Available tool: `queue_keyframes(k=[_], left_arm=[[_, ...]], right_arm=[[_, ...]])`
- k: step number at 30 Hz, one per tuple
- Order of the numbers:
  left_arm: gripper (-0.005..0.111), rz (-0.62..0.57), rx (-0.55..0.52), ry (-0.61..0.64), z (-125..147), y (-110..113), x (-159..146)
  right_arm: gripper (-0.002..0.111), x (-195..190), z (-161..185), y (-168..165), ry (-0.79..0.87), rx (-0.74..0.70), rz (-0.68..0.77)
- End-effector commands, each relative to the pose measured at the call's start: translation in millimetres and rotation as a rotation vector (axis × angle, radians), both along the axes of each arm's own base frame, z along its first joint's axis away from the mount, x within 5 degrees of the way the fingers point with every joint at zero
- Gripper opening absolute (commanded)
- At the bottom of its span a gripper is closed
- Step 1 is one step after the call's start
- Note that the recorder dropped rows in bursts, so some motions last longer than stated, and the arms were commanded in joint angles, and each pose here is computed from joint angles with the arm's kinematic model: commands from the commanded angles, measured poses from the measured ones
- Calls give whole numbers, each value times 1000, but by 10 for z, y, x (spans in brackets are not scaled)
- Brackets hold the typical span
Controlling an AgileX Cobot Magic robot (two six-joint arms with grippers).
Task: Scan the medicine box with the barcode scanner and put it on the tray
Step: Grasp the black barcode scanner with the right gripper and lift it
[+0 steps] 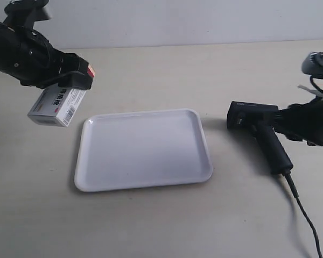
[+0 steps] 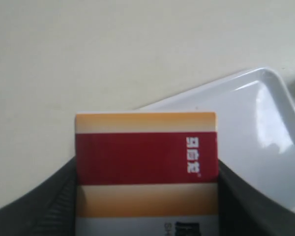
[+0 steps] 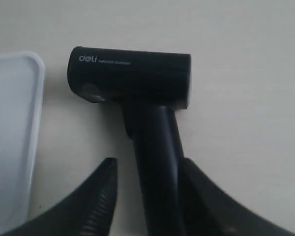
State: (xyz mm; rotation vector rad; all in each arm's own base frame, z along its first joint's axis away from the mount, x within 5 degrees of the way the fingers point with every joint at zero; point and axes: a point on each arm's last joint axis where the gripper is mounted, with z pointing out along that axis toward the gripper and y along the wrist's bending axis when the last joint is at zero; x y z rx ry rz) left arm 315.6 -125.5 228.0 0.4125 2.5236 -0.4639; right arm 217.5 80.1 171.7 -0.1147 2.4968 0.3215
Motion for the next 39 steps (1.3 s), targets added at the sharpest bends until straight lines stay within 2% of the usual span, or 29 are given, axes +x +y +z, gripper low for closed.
queue_keyframes(k=[1, 5, 17, 19, 26, 27, 28, 29, 33, 34, 36, 39], left_arm=[[0, -36, -30, -35, 46, -41, 20], [0, -38, -27, -36, 46, -39, 20], [0, -29, -15, -44, -4, -30, 38], [0, -25, -9, -33, -64, -34, 61], [0, -13, 17, 26, -354, -50, 150], [0, -8, 17, 27, -377, -52, 161], [0, 7, 13, 33, -431, -56, 185], [0, 12, 15, 29, -446, -55, 196], [0, -15, 18, 18, -462, -168, 194], [0, -23, 19, 6, -445, -201, 198], [0, -28, 19, 6, -445, -217, 191], [0, -25, 17, 11, -446, -217, 188]], right_arm=[[64, 273, -140, 90, 4, -62, 41], [77, 459, -327, 156, 50, -105, 81], [77, 761, -679, 229, 66, -164, 97], [72, 768, -714, 229, 69, -174, 106], [21, 767, -725, 228, 71, -176, 108], [17, 757, -706, 231, 78, -174, 114], [5, 732, -620, 237, 78, -172, 138], [2, 716, -572, 239, 79, -171, 151], [0, 540, -160, 307, 72, -122, 212], [0, 443, -93, 456, 57, -119, 275], [0, 311, -82, 713, 29, -139, 390], [0, 220, -94, 864, 22, -152, 430]])
